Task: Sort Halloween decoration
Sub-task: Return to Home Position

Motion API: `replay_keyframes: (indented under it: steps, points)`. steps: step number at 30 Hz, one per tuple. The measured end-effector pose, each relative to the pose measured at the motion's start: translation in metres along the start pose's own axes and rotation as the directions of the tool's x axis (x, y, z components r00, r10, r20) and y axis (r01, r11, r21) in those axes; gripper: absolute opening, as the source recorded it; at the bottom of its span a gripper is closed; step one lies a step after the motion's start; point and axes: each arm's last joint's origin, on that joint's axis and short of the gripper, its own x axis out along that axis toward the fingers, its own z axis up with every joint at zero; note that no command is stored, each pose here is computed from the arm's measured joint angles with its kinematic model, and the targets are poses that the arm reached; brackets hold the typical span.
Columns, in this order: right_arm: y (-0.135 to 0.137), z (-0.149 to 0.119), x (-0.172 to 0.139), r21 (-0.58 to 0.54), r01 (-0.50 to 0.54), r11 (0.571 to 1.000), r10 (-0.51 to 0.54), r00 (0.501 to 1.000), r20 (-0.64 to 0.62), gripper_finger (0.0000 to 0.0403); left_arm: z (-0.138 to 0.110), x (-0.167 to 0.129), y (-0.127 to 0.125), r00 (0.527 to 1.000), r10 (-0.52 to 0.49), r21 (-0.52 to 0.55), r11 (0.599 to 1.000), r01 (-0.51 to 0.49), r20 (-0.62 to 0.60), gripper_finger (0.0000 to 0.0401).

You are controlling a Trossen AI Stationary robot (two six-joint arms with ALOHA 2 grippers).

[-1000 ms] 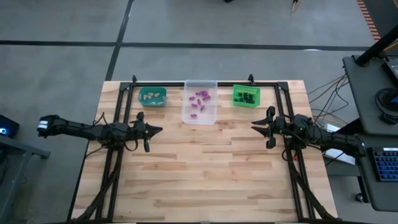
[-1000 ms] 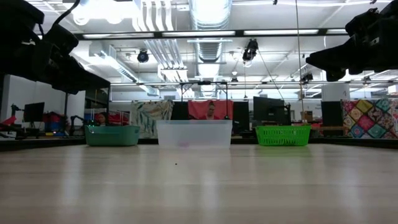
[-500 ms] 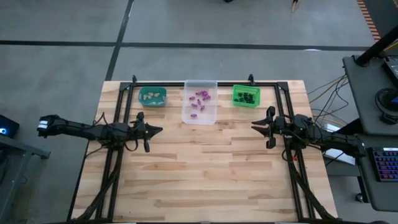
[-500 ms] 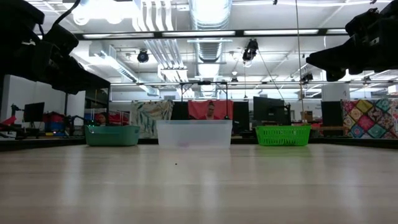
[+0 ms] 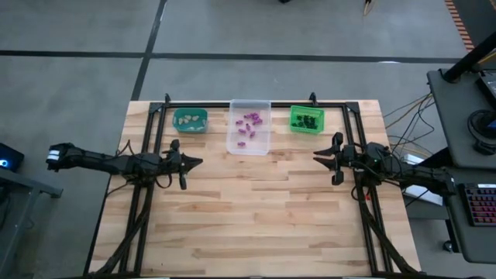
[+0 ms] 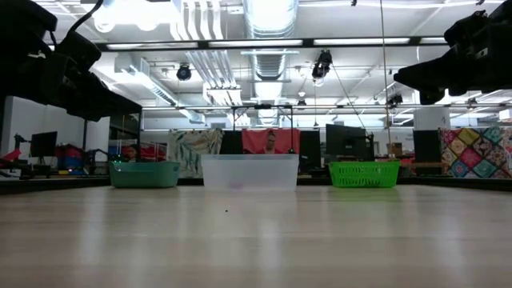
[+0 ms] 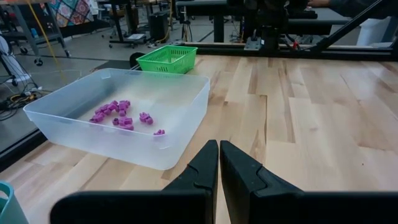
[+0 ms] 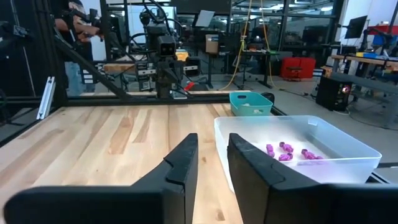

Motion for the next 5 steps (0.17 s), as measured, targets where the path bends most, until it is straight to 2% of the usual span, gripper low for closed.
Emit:
replay_keyframes:
  steps: [5]
  points:
    - [0.0000, 0.0000, 0.0000, 0.000, 0.000, 1.000, 0.000, 1.000, 0.000, 0.0073, 0.0000, 0.0000, 0.0000, 1.000, 0.000, 0.000, 1.000, 0.000, 0.000, 0.0000]
